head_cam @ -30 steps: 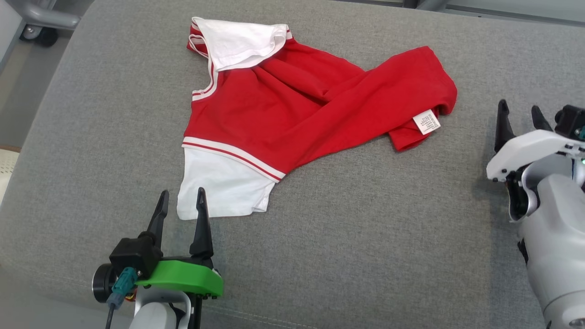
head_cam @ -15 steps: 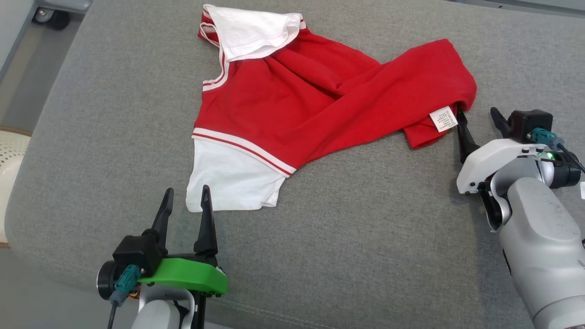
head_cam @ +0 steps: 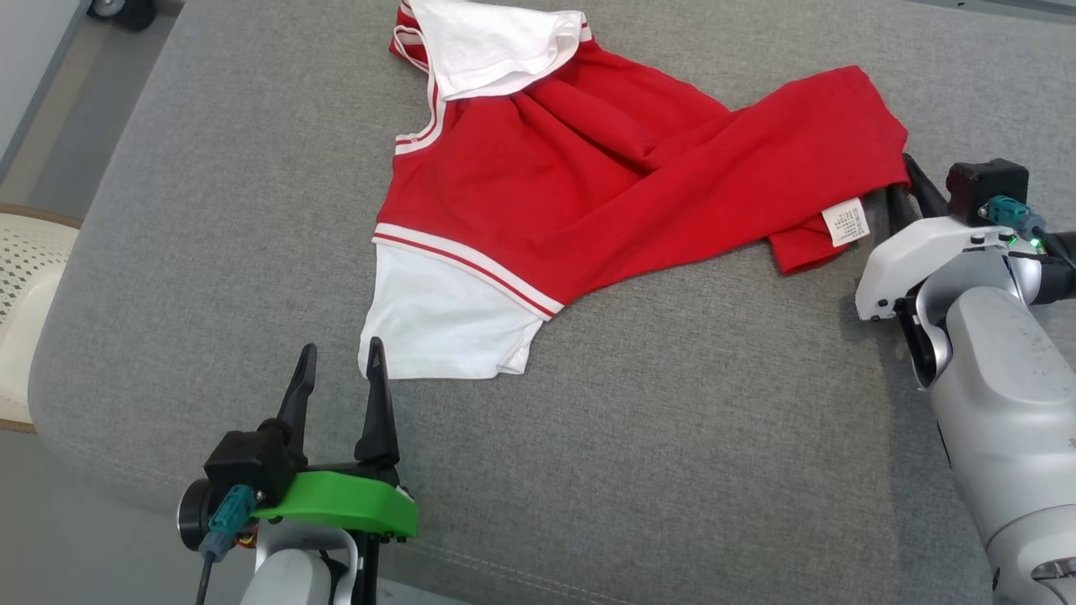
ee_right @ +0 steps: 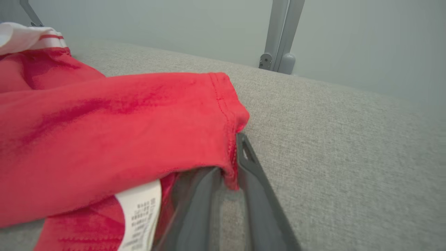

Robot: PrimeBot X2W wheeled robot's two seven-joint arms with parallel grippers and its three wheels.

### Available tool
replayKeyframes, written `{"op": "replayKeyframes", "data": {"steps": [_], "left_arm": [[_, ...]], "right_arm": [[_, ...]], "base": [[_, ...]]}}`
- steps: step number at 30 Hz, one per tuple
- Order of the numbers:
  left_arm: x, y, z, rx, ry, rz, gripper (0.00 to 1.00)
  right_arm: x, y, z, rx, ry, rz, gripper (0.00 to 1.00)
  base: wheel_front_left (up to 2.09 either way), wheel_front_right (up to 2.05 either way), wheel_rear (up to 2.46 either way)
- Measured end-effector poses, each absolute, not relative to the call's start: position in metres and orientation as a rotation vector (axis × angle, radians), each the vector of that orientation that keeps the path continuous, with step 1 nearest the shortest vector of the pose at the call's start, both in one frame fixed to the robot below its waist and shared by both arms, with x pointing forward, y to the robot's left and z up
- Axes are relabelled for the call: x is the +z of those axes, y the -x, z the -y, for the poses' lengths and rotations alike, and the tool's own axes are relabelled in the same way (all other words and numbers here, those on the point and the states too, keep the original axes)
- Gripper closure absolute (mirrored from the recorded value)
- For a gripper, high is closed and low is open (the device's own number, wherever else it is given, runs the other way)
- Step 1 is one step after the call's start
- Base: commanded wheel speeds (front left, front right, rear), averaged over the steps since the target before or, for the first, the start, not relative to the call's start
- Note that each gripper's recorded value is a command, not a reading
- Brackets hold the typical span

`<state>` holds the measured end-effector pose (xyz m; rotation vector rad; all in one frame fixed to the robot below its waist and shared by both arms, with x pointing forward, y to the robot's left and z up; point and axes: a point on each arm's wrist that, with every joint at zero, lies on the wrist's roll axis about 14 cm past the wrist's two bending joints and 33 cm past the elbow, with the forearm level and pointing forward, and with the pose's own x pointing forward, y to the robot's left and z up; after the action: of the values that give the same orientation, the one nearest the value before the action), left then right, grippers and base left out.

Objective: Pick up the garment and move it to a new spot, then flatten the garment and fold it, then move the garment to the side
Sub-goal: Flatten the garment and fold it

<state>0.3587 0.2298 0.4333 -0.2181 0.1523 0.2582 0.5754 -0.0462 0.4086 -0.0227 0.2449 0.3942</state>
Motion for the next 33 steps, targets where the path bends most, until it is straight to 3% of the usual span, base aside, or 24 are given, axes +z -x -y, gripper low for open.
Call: {"op": "replayKeyframes", "data": {"steps": [10, 26, 28, 29, 33], "left_arm": [[0.436, -0.369, -0.215, 0.209, 0.229, -0.14, 0.0], [0.445, -0.388, -0.186, 0.101, 0.236, -0.108, 0.0], [0.446, -0.389, -0.182, 0.087, 0.238, -0.105, 0.0], [0.446, -0.389, -0.181, 0.086, 0.238, -0.106, 0.0], [0.446, -0.389, -0.181, 0.084, 0.238, -0.104, 0.0]], "right_arm": [[0.439, -0.56, 0.069, 0.341, -0.005, -0.116, 1.0], [0.454, -0.463, 0.149, 0.21, 0.161, -0.151, 0.98], [0.454, -0.455, 0.152, 0.196, 0.205, -0.141, 0.17], [0.453, -0.452, 0.151, 0.197, 0.22, -0.14, 0.0], [0.443, -0.442, 0.157, 0.193, 0.325, -0.153, 0.0]], "base": [[0.0, 0.0, 0.0], [0.0, 0.0, 0.0], [0.0, 0.0, 0.0], [0.0, 0.0, 0.0], [0.0, 0.0, 0.0]]}}
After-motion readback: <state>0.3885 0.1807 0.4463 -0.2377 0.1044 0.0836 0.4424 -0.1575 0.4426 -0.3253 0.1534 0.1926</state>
